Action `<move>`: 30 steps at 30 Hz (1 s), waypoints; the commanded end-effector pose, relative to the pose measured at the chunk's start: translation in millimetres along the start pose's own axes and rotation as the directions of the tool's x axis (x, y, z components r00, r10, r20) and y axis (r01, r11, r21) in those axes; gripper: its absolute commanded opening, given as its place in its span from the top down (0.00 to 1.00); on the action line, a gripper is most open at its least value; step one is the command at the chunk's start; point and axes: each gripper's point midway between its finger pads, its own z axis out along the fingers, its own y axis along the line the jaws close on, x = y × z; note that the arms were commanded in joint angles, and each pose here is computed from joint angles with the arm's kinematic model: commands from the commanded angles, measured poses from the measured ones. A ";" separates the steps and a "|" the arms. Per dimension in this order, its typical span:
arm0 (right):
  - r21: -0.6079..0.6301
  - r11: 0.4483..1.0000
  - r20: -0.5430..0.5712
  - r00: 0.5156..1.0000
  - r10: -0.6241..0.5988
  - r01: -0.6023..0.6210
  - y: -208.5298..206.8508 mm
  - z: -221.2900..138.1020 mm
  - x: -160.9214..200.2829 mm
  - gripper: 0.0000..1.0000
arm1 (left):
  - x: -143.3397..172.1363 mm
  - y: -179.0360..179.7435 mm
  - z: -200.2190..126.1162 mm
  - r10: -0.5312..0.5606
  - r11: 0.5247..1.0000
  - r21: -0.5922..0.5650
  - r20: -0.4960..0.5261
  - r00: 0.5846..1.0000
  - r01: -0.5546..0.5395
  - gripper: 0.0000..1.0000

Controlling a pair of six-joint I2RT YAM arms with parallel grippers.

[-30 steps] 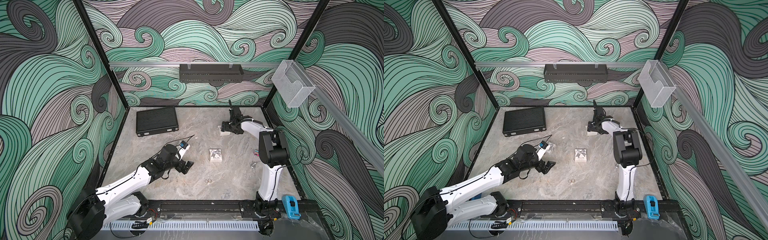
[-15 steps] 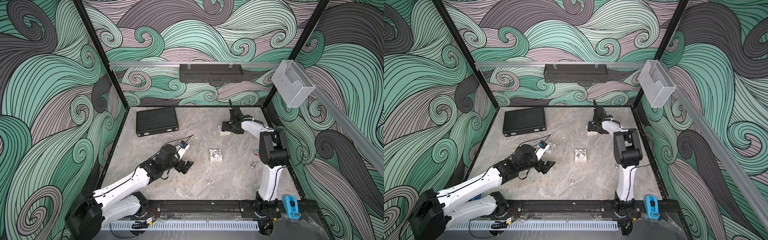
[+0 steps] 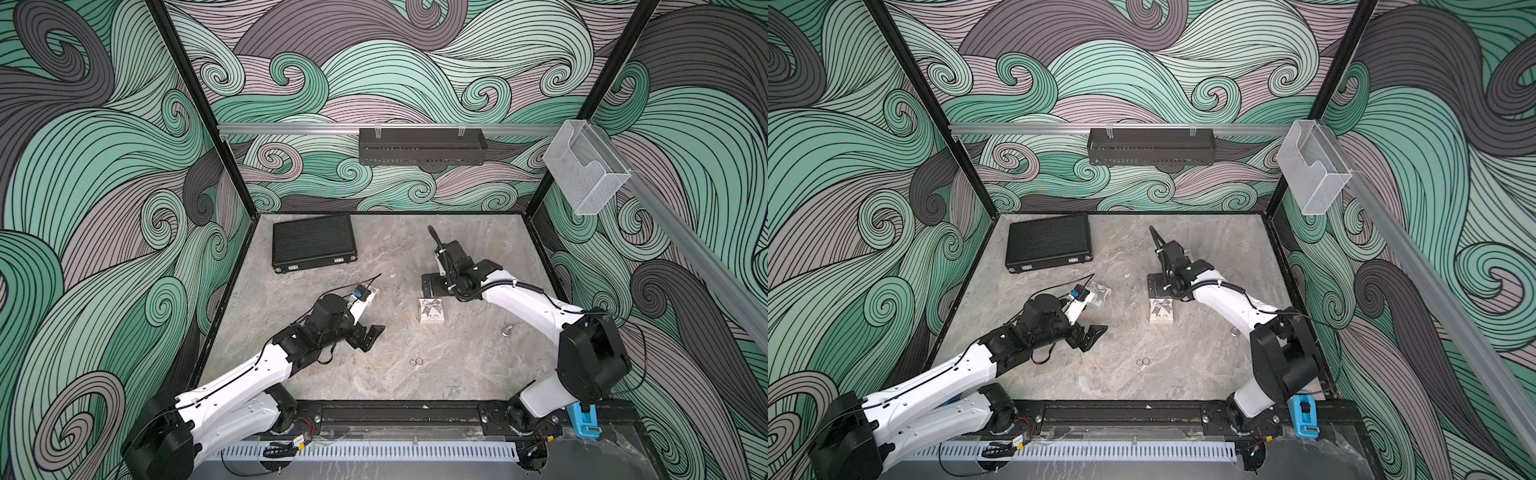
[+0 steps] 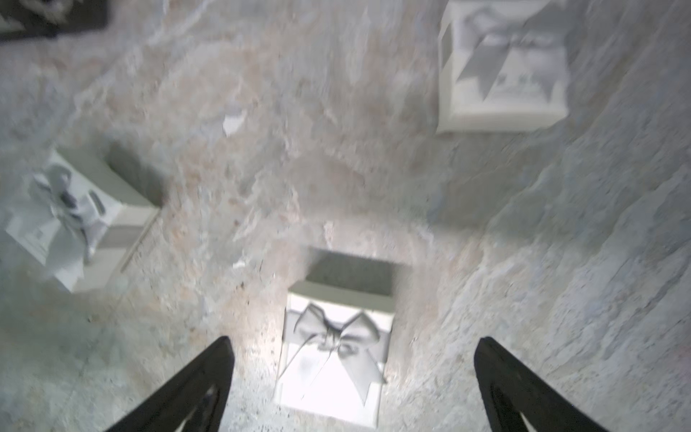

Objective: Take the rings out of the lift-off lid box
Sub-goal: Pick up the jewelry box from the center of the board.

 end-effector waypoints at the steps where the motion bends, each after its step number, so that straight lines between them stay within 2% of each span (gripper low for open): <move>1: 0.073 0.995 -0.025 0.998 0.064 -0.062 -6.1 -1.7 19.0 0.00 | -3.6 -4.2 -1.6 0.008 1.000 0.015 0.018 1.000 -0.008 0.01; 17: 0.110 0.992 -0.121 0.989 0.079 -0.066 14.2 35.4 42.7 0.05 | 1.3 -2.1 1.1 -0.003 1.000 0.005 0.002 1.000 0.003 0.01; 24: 0.118 0.991 -0.144 0.986 0.084 -0.067 16.8 49.4 48.8 0.10 | 1.8 -0.5 2.9 -0.003 1.000 -0.003 -0.004 1.000 0.003 0.01; 30: 0.130 0.989 -0.139 0.987 0.083 -0.065 15.6 52.6 48.5 0.18 | 3.1 0.7 3.9 -0.004 1.000 -0.010 -0.008 1.000 0.004 0.01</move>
